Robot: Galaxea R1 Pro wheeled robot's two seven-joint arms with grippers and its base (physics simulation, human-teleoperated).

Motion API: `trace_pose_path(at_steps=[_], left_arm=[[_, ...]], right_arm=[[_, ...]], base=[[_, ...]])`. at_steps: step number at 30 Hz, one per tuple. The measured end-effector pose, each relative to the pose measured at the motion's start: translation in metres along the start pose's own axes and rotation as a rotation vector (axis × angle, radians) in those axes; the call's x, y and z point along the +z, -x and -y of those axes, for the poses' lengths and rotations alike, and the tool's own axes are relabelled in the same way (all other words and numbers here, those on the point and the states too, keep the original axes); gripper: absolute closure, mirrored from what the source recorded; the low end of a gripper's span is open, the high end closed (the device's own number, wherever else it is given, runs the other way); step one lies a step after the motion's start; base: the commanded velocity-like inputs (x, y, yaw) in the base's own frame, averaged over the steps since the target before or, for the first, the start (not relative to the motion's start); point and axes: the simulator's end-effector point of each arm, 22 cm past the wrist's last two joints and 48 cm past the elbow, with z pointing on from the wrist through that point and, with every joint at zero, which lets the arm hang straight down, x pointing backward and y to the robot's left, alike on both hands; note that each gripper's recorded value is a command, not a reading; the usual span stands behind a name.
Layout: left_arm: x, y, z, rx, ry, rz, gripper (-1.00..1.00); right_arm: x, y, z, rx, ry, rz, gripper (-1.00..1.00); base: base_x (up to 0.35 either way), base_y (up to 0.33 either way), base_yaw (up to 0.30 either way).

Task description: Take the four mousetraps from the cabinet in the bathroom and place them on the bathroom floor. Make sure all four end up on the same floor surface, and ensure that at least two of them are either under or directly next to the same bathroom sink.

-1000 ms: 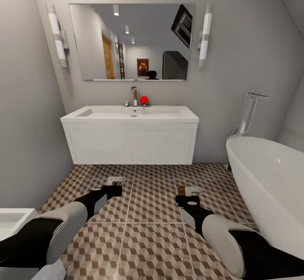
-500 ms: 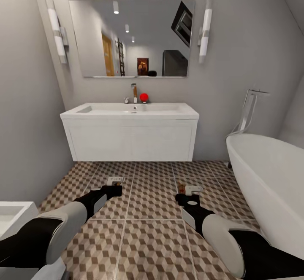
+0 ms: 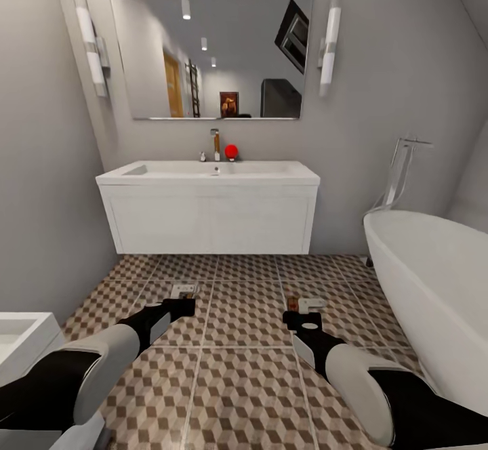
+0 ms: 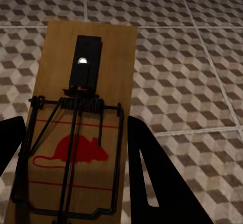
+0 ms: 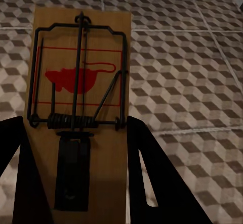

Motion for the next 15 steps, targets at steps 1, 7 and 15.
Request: trace_pose_path(at_steps=[1, 7, 15], left_arm=[[0.001, -0.003, -0.003, -0.001, 0.004, -0.001, 1.0], [0.004, -0.016, -0.02, -0.005, 0.026, -0.002, 1.0], [0.011, -0.034, -0.025, -0.007, 0.03, -0.01, 1.0]], right_arm=[[0.001, -0.003, 0.0, 0.0, 0.0, -0.001, 1.0], [0.005, -0.016, -0.001, 0.0, 0.0, -0.001, 1.0], [0.012, -0.034, -0.002, -0.002, 0.0, -0.008, 1.0]], base=[[0.0, 0.0, 0.0], [0.0, 0.0, 0.0], [0.0, 0.0, 0.0]])
